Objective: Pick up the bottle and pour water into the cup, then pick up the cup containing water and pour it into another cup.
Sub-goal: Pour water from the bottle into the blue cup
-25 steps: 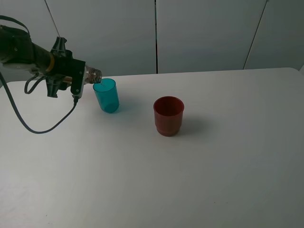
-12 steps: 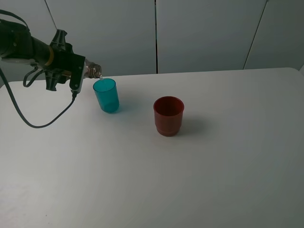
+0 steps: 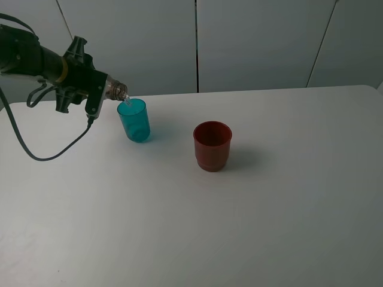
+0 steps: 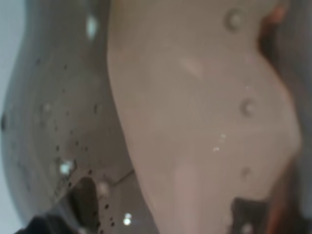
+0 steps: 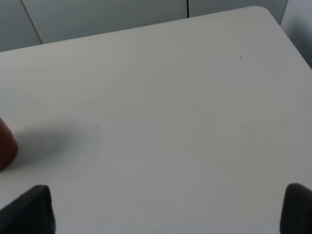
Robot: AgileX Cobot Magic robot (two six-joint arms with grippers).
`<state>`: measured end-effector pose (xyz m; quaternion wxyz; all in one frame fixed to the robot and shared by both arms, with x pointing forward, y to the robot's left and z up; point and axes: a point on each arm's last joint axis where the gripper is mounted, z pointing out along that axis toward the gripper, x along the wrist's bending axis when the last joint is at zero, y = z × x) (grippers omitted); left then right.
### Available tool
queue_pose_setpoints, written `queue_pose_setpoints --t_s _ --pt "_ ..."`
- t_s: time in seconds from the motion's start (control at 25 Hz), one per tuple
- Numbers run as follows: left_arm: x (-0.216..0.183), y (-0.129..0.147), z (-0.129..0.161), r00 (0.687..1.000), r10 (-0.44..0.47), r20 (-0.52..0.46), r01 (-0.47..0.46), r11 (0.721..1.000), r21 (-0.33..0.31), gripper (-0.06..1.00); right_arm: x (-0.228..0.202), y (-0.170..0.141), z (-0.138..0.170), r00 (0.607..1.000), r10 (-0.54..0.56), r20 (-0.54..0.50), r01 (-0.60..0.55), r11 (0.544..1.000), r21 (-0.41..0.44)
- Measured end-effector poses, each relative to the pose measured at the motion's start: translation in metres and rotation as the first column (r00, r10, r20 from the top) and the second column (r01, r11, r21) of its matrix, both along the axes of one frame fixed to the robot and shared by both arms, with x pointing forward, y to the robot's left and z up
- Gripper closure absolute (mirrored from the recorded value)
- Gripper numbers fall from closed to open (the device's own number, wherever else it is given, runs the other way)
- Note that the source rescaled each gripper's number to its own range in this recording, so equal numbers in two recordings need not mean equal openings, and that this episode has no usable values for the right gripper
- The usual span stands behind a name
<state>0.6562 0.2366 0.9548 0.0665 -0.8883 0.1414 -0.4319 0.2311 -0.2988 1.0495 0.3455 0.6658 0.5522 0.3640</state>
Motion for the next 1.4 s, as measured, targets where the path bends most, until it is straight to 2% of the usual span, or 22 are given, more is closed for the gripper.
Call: queue_pose_setpoints --t_s 0.48,0.76,1.4 --pt "0.0002 0.0025 0.0003 1.000 0.009 0.004 -0.009 0.999 0.034 0.94 0.0000 0.0000 0.0000 1.000 -0.001 0.000 0.001 1.000 0.001" --pt "0.0002 0.0035 0.0054 1.000 -0.011 0.022 0.009 0.997 0.075 0.94 0.0000 0.0000 0.0000 1.000 -0.001 0.000 0.001 1.000 0.001" --pt "0.0004 0.0038 0.0079 0.999 -0.039 0.033 0.035 0.993 0.117 0.94 0.0000 0.0000 0.0000 1.000 -0.001 0.000 0.001 1.000 0.001"
